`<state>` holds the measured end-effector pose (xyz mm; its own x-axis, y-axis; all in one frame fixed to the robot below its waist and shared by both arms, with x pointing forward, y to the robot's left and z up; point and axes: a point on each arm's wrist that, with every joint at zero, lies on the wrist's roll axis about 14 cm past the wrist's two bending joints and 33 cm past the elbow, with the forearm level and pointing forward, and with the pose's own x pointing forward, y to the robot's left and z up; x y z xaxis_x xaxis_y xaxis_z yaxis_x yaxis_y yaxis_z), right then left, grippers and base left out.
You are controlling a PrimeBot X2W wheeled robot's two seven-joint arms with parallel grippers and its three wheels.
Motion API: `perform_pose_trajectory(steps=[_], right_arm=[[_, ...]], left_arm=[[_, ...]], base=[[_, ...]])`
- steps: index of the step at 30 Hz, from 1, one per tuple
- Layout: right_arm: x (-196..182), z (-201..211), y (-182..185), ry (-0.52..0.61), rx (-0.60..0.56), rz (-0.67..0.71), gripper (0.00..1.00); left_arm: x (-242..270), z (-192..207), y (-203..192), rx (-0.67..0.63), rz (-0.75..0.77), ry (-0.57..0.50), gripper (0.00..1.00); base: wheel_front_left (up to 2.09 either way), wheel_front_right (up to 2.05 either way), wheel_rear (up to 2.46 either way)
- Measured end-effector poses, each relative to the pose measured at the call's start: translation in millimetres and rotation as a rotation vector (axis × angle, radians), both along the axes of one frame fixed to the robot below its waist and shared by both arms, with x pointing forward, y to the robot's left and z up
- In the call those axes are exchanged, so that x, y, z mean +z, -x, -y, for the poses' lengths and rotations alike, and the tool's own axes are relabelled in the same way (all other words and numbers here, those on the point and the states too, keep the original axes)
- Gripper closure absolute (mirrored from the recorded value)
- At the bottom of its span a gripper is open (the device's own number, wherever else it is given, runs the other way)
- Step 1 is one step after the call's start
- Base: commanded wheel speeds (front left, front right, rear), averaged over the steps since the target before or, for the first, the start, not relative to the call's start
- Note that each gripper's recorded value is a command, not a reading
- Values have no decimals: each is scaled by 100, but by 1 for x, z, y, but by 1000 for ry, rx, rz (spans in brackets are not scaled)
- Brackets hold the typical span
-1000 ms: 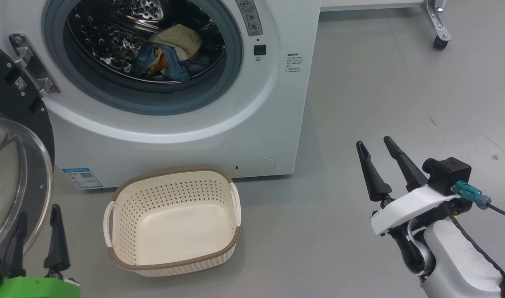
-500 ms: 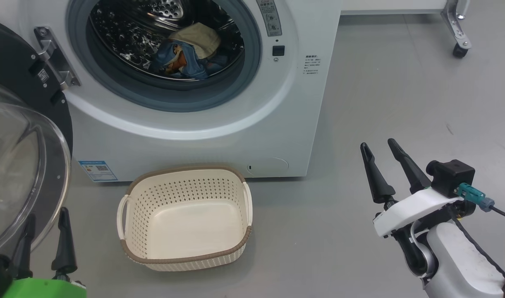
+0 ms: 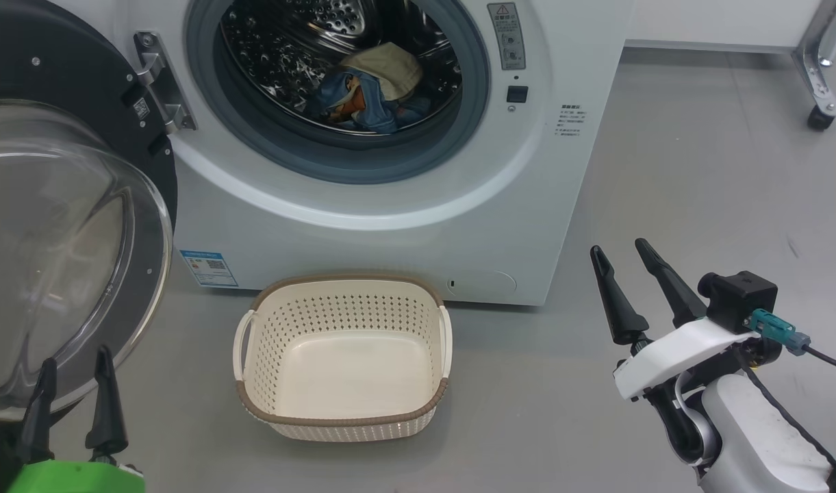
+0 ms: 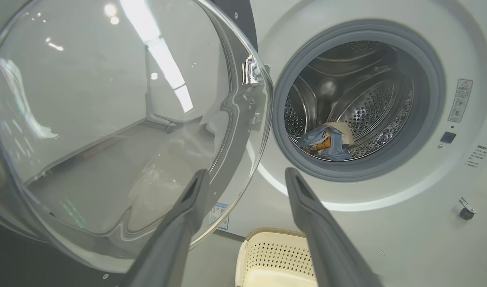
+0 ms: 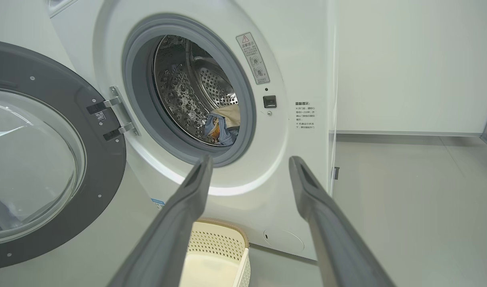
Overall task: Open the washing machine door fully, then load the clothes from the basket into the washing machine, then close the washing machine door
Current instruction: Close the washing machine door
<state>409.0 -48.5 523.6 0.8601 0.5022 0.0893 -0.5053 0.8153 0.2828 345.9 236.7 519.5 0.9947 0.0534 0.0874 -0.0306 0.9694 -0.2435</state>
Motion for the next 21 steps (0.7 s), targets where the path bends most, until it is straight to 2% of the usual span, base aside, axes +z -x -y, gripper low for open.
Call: perform_pose_trajectory(steps=[21], right_arm=[[-4, -56, -2, -10, 155, -16, 0]], left_arm=[[3, -48, 39, 192, 7, 8, 0]], base=[[0, 0, 0]])
